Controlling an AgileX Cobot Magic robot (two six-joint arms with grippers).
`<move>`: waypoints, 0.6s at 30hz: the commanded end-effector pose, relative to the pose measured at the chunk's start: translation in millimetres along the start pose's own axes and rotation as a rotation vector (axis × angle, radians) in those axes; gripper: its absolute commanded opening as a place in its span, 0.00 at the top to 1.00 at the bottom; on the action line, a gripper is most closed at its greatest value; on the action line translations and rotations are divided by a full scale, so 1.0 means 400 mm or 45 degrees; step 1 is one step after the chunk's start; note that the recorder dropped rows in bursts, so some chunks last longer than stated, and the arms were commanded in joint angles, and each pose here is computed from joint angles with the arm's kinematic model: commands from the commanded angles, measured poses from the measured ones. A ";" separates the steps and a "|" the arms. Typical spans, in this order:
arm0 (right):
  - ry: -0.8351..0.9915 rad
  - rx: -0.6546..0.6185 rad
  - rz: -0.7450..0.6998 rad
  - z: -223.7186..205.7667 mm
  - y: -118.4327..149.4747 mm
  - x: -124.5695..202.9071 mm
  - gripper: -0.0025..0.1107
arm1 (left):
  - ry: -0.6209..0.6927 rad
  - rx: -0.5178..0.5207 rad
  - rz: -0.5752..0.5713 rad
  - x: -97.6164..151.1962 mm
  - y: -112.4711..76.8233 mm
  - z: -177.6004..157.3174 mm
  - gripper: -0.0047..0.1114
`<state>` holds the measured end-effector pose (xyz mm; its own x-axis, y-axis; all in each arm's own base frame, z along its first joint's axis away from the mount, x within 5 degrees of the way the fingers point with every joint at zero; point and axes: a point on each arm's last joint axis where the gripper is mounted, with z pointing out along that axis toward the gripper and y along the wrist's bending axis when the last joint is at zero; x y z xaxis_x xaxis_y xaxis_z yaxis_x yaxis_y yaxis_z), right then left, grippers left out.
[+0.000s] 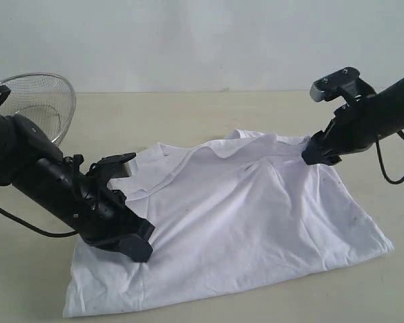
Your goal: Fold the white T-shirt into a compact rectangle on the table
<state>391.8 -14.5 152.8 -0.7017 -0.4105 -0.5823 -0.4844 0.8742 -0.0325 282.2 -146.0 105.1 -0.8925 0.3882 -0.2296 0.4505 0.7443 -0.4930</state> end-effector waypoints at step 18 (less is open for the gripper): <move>0.006 -0.067 -0.009 0.003 0.007 0.008 0.37 | -0.007 -0.014 0.007 0.001 -0.004 -0.003 0.92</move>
<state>390.6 -11.1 151.2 -0.7050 -0.4023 -0.5840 -0.4997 0.8662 0.0066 282.2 -146.0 105.1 -0.8925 0.3882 -0.2296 0.4505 0.7443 -0.4930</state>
